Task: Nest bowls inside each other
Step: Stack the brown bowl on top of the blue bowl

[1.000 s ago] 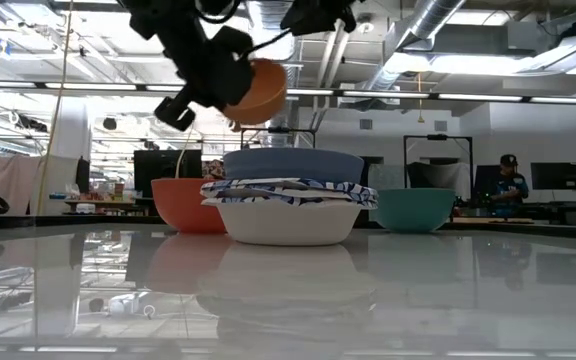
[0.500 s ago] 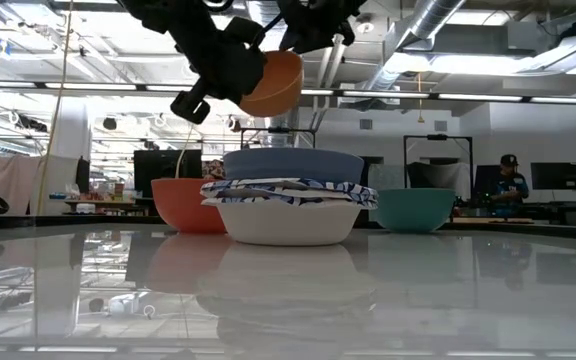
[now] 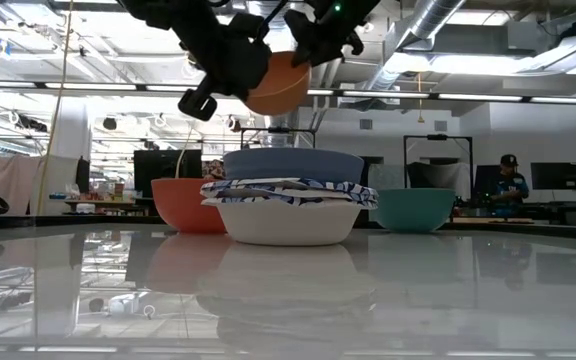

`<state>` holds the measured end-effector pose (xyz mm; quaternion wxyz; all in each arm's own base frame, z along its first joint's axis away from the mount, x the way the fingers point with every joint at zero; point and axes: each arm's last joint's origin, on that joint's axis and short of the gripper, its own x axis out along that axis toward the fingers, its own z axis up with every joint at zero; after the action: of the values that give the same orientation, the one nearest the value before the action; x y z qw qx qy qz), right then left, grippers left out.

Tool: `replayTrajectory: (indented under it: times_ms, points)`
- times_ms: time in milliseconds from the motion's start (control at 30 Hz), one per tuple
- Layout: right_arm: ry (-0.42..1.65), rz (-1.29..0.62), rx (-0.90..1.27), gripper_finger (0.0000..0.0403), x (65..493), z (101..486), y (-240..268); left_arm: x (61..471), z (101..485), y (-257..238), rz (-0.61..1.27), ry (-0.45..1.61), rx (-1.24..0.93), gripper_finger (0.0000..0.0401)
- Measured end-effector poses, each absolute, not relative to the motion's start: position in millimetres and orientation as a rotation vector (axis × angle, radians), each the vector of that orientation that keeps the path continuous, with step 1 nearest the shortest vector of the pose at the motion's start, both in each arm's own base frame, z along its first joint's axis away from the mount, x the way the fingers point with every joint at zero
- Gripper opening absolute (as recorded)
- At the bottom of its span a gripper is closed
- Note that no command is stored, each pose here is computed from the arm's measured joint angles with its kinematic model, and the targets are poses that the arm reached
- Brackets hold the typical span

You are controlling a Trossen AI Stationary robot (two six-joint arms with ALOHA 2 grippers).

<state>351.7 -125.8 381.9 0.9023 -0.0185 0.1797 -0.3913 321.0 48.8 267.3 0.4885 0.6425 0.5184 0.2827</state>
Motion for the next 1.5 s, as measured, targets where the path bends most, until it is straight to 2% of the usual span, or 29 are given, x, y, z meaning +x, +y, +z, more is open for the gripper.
replayTrajectory:
  times_ms: [167, 400, 633, 1033, 1233, 1500]
  points:
    - [0.399, -0.783, -0.011, 0.0133, 349.8, 378.7, -129.1, 322.1, 269.1, 48.9, 0.684, 1.242, 1.570, 0.0000]
    - [0.424, -0.778, 0.029, 0.0017, 348.5, 375.0, -129.6, 324.2, 268.9, 44.5, 0.627, 1.188, 1.592, 0.0000]
    - [0.485, -0.771, 0.075, 0.0006, 344.7, 368.4, -131.1, 328.9, 276.7, 33.5, 0.644, 1.040, 1.564, 0.0031]
    - [0.497, -0.739, 0.132, 0.0006, 342.0, 366.5, -135.1, 328.0, 285.5, 11.8, 0.742, 0.854, 1.366, 0.0155]
    - [0.483, -0.699, 0.196, 0.0006, 336.1, 366.8, -151.7, 304.6, 320.1, 8.9, 0.836, 0.609, 1.074, 0.0199]
    - [0.457, -0.592, 0.351, 0.0006, 320.0, 365.8, -185.9, 236.5, 384.4, 13.5, 0.832, 0.190, 0.619, 0.0203]
